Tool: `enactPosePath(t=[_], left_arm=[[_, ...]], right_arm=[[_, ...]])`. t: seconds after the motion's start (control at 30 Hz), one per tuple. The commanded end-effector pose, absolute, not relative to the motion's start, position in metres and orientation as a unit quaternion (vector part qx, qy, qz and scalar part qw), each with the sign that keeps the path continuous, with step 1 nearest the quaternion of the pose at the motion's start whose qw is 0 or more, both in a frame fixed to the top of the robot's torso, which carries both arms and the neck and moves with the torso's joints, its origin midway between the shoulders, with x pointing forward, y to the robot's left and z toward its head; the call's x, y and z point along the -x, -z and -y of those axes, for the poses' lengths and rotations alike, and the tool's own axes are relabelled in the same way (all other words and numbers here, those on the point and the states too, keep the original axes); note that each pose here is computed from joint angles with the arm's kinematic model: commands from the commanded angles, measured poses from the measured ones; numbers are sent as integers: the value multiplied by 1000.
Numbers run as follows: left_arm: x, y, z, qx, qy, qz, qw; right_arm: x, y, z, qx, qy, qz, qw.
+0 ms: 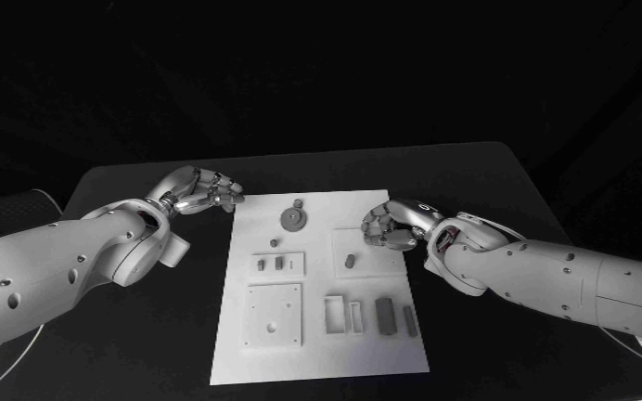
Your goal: Assemble the parts on the task board
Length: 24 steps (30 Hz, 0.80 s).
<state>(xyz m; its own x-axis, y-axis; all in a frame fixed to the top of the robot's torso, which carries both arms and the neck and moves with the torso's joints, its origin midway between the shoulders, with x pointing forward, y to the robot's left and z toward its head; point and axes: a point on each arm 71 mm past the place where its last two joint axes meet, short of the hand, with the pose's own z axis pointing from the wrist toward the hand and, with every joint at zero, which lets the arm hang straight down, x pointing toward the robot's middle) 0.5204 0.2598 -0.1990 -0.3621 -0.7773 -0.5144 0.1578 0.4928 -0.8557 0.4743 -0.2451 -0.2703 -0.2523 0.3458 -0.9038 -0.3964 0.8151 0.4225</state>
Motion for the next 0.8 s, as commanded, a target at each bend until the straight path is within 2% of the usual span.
enactPosePath(t=[0.03, 0.8], left_arm=[[-520, 198, -259, 221, 454, -689, 520], [-519, 198, -263, 224, 452, -688, 522]], right_arm=[[-472, 279, 246, 22, -296, -746, 596], [-472, 279, 245, 30, -294, -743, 601]])
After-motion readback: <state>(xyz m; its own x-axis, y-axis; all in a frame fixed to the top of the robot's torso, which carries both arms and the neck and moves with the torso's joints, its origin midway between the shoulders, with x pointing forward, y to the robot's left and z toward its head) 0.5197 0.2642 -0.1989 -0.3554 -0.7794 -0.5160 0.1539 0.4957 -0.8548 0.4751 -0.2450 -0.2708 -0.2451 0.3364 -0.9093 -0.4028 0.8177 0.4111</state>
